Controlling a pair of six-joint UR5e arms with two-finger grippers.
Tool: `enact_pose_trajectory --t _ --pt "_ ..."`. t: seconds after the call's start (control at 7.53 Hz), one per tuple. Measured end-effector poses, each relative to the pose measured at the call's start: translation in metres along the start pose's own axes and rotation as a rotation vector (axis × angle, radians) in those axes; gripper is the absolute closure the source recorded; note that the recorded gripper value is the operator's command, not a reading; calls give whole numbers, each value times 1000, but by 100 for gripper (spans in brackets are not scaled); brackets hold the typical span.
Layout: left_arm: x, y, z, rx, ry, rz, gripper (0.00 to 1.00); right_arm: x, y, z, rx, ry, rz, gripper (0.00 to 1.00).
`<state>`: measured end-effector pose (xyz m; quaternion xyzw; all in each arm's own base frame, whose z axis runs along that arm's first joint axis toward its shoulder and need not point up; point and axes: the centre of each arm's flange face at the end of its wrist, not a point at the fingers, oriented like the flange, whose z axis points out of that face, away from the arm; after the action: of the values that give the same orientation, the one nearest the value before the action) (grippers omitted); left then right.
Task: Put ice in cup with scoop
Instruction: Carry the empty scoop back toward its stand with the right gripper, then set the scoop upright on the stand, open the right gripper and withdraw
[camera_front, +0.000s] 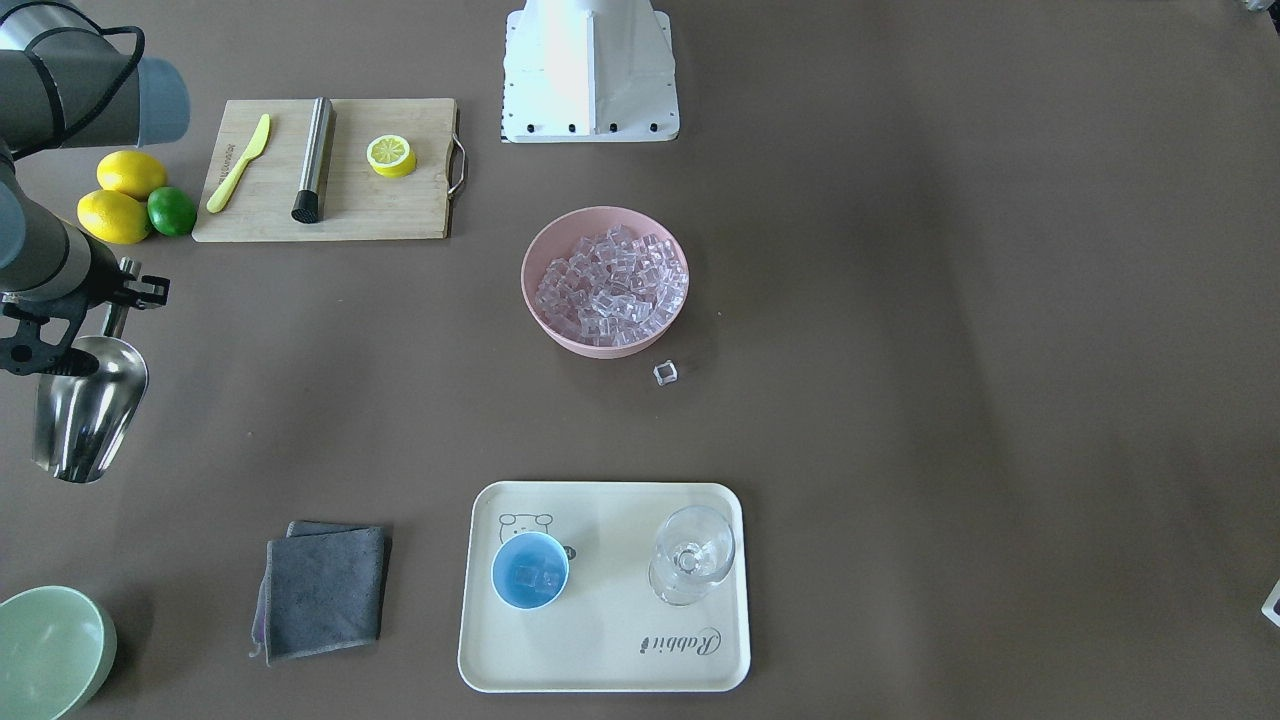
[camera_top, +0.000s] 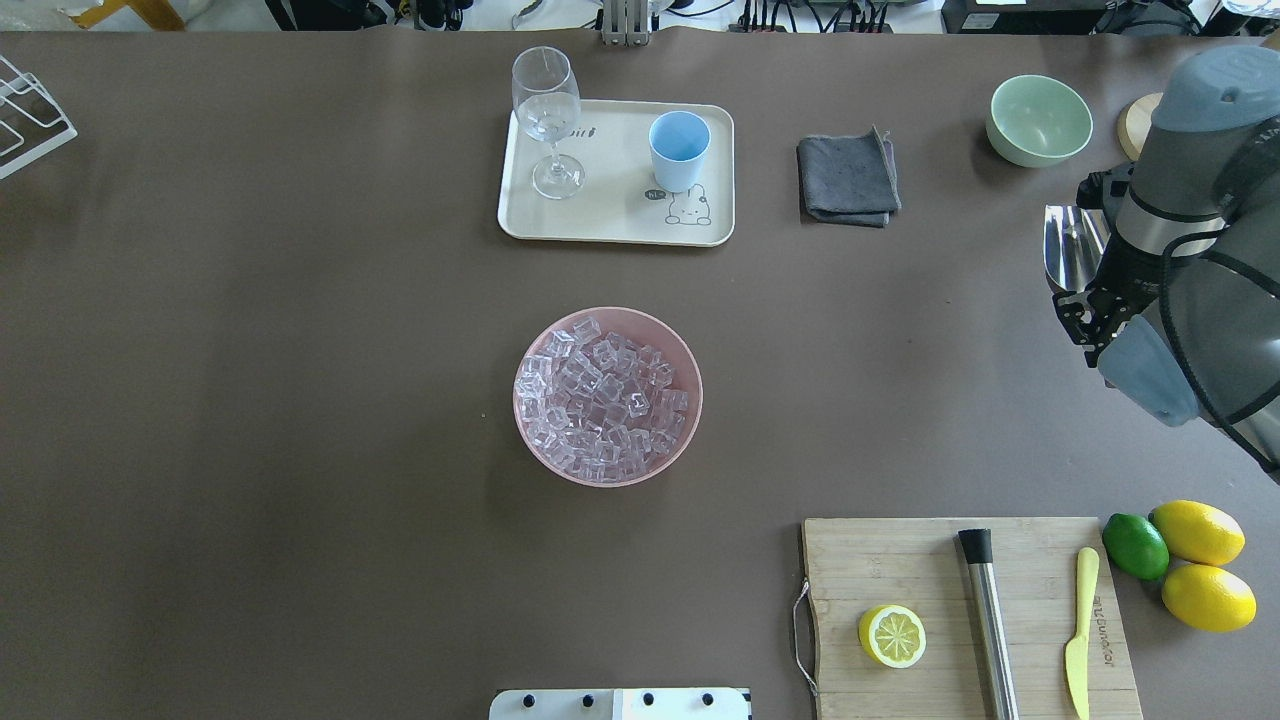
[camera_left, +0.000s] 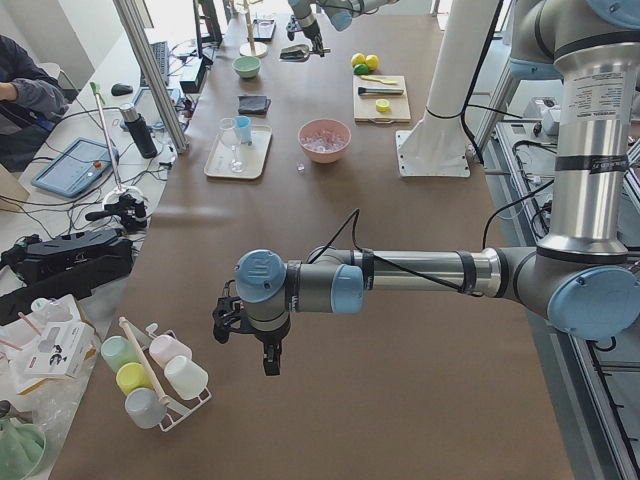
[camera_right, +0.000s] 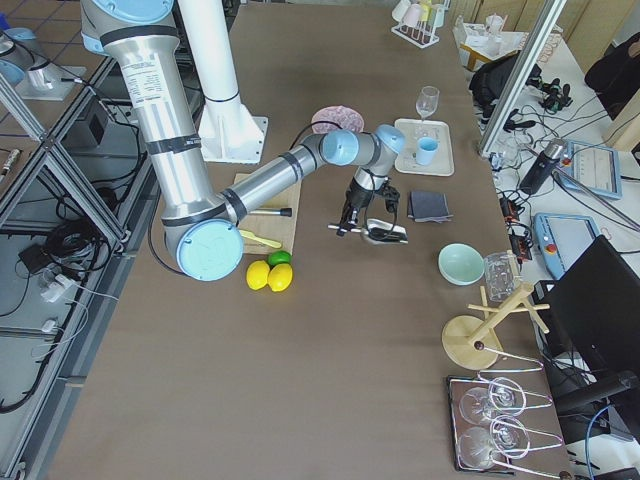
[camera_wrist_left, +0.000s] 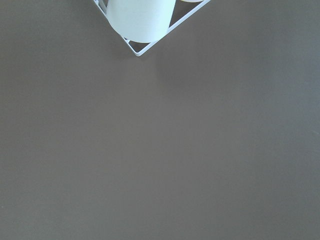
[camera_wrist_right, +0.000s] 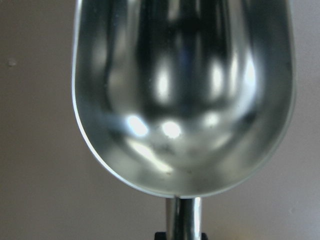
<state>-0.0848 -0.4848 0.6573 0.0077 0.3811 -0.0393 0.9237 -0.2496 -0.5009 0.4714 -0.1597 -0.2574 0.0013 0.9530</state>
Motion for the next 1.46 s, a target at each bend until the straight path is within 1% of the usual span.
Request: enact_pose_trajectory --t 0.13,0.27,0.66,0.8,1.06,1.19,1.33,1.46 --pt "0 0 0 0 0 2 2 1 -4 11 6 -37 40 100" --pt "0 0 1 0 -1 5 2 -1 -4 18 -5 -65 53 100" --pt "0 0 2 -4 -6 4 2 -25 9 32 -40 -87 6 100" --pt "-1 0 3 -6 -7 3 2 -33 14 38 -58 -95 -12 100" --pt "-1 0 4 -8 -8 3 2 -38 21 51 -88 -90 -25 100" --pt "-1 0 5 -9 -8 3 2 -38 23 58 -99 -83 -27 87" --pt "-1 0 5 -10 -8 3 2 -39 22 64 -107 -77 -28 43" --pt "-2 0 7 -13 -8 2 2 -40 21 69 -113 -71 -28 0"
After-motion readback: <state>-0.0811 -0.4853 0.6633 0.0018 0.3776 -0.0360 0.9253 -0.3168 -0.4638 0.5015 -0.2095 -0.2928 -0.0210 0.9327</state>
